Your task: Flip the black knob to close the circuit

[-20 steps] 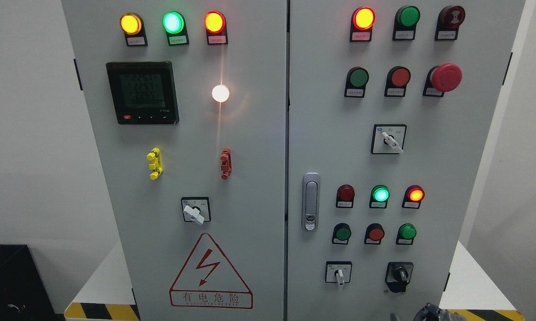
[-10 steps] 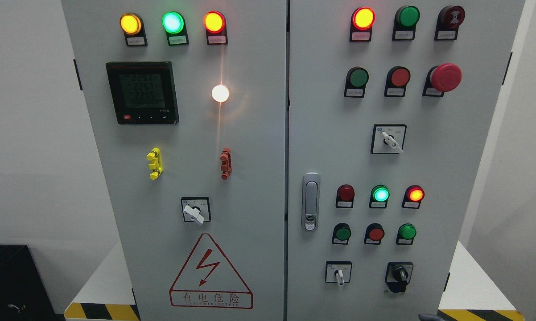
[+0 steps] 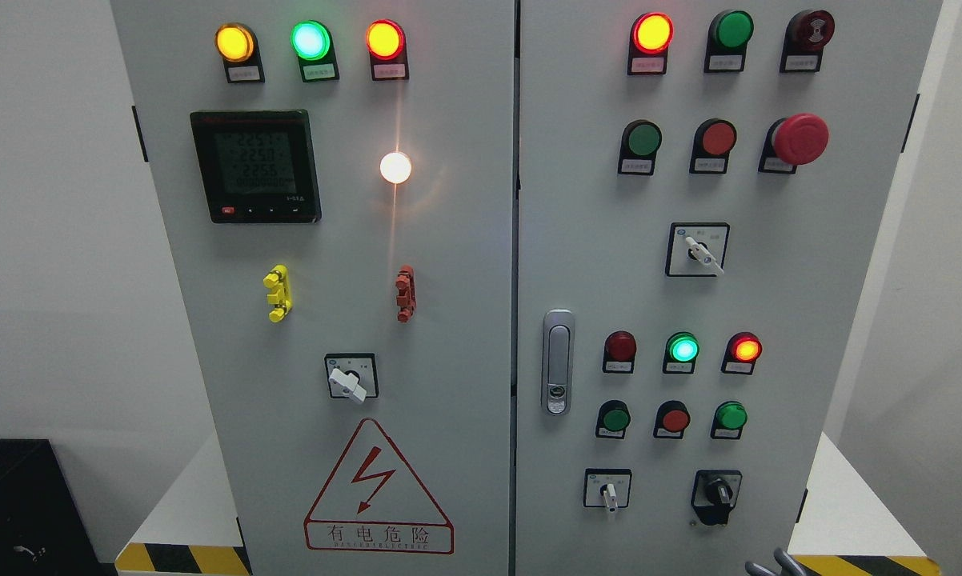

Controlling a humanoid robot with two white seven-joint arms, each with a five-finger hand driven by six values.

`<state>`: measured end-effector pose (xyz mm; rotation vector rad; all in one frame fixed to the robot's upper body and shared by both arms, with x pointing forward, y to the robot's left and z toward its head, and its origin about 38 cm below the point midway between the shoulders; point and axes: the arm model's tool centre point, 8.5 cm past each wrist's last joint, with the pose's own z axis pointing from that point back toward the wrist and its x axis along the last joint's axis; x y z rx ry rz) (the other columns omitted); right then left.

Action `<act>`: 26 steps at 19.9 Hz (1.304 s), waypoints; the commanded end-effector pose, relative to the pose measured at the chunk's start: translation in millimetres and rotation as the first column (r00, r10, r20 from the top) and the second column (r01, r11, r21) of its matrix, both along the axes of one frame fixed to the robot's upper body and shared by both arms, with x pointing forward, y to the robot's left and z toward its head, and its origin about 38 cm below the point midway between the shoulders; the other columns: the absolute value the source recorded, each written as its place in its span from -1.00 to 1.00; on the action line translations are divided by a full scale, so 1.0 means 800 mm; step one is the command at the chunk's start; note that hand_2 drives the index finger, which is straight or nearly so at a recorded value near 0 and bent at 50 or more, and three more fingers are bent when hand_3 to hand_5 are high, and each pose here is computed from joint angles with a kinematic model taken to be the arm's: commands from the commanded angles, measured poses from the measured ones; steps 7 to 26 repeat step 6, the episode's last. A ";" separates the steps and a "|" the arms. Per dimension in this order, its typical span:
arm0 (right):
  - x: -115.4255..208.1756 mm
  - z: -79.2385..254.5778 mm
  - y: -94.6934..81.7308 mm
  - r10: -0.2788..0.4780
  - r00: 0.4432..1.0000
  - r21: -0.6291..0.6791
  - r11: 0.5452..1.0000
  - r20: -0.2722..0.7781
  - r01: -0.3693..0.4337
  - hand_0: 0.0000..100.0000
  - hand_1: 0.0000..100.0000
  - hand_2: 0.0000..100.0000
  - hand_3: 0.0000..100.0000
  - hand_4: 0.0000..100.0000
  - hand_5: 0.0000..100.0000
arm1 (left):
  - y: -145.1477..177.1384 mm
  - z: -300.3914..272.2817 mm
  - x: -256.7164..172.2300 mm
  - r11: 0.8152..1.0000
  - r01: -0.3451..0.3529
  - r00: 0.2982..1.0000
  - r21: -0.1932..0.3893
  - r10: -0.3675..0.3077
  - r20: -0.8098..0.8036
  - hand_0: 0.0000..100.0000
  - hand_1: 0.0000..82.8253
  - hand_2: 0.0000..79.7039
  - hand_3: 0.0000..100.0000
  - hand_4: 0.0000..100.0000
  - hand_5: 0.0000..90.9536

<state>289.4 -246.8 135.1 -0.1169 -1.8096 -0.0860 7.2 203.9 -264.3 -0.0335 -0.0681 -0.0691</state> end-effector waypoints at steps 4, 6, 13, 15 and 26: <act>-0.010 0.002 0.009 0.033 0.999 0.063 0.997 0.025 -0.035 -1.00 -0.94 -0.97 -0.77 -0.89 -1.00 | -0.001 0.000 -0.007 1.000 -0.002 1.000 -0.003 0.002 0.002 -0.76 0.34 -1.00 -1.00 -1.00 -1.00; -0.010 0.002 0.009 0.033 0.999 0.063 0.997 0.027 -0.035 -1.00 -0.94 -0.97 -0.77 -0.90 -1.00 | -0.001 0.000 -0.007 1.000 -0.002 1.000 -0.003 0.002 0.002 -0.76 0.34 -1.00 -1.00 -1.00 -1.00; -0.010 0.002 0.009 0.033 0.999 0.063 0.997 0.027 -0.035 -1.00 -0.94 -0.97 -0.77 -0.90 -1.00 | -0.001 0.000 -0.007 1.000 -0.002 1.000 -0.003 0.002 0.002 -0.76 0.34 -1.00 -1.00 -1.00 -1.00; -0.010 0.002 0.009 0.033 0.999 0.063 0.997 0.027 -0.035 -1.00 -0.94 -0.97 -0.77 -0.90 -1.00 | -0.001 0.000 -0.007 1.000 -0.002 1.000 -0.003 0.002 0.002 -0.76 0.34 -1.00 -1.00 -1.00 -1.00; -0.010 0.002 0.009 0.033 0.999 0.063 0.997 0.027 -0.035 -1.00 -0.94 -0.97 -0.77 -0.90 -1.00 | -0.001 0.000 -0.007 1.000 -0.002 1.000 -0.003 0.002 0.002 -0.76 0.34 -1.00 -1.00 -1.00 -1.00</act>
